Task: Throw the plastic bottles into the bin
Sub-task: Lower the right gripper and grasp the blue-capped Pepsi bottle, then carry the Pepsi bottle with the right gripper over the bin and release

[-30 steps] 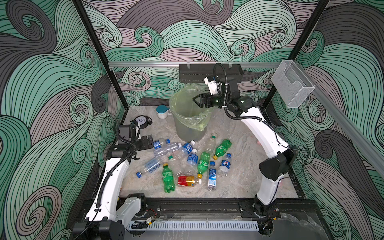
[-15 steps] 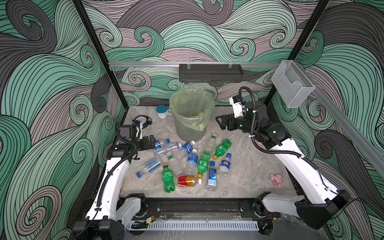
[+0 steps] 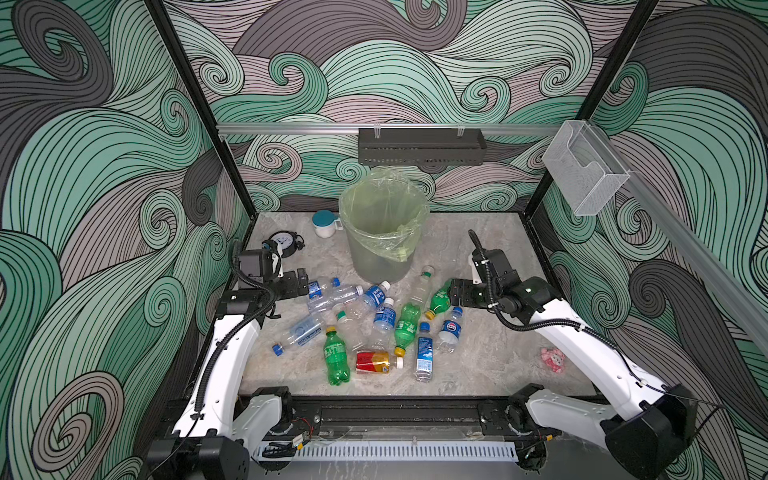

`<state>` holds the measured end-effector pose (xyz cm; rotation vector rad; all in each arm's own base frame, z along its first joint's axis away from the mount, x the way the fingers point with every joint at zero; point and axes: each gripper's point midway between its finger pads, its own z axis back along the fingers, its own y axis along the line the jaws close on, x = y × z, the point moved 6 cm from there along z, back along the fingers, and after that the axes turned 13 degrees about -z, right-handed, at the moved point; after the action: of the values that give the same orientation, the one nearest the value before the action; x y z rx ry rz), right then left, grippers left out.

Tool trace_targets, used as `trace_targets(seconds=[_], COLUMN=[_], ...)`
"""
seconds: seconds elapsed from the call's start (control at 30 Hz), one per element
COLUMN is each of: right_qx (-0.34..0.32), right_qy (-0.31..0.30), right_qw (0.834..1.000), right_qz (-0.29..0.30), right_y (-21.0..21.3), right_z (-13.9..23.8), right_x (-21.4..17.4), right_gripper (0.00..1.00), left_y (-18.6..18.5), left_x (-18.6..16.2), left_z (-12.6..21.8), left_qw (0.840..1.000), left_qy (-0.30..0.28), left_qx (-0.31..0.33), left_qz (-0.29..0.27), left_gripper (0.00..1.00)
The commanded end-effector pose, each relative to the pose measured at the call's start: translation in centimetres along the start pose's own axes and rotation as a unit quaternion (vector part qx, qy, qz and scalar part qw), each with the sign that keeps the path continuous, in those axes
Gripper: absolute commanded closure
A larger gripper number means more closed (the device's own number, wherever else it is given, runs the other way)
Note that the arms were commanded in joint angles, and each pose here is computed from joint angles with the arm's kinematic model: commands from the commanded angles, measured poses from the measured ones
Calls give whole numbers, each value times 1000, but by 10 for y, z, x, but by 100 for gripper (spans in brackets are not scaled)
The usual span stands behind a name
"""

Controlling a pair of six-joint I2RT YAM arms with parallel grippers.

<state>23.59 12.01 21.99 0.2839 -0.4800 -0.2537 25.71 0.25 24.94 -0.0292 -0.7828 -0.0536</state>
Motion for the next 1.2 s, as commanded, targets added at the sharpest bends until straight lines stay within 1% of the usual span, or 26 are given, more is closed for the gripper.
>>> trace_targets(seconds=[0.0,0.1,0.17,0.4,0.5,0.7,0.73,0.83,0.9,1.1,1.17], right_qx=[-28,-46,-58,-69,-71,-84,-89,-101,-104,-119,-118], right_qy=[59,93,107,142,152,166,164,145,141,158,156], right_qw=[997,994,992,985,983,980,979,982,982,979,979], right_qz=[-40,-38,-43,-75,-77,-77,-76,-70,-65,-54,-49], right_y=[-9,-10,-13,-20,-18,-26,-28,-36,-39,-46,-47], right_z=[-15,-26,-36,-68,-77,-96,-99,-102,-103,-112,-113], right_x=[-22,-32,-38,-61,-66,-78,-80,-82,-83,-91,-91], right_gripper=[6,6,8,13,14,15,19,25,26,30,33], left_y=[2,3,3,4,4,8,8,7,7,9,9], left_x=[2,0,0,1,1,3,4,5,5,4,4], left_z=[1,1,1,2,1,4,4,5,5,0,-1], left_qw=[1000,1000,1000,1000,1000,999,999,999,999,999,999], left_qy=[-6,-6,-9,-10,-9,-16,-18,-20,-19,-10,-10], left_qx=[12,15,16,20,21,37,37,34,35,41,40], left_qz=[2,1,-1,-5,-5,1,2,0,0,10,10], left_gripper=[2,2,2,2,2,2,2,2,2,2,2])
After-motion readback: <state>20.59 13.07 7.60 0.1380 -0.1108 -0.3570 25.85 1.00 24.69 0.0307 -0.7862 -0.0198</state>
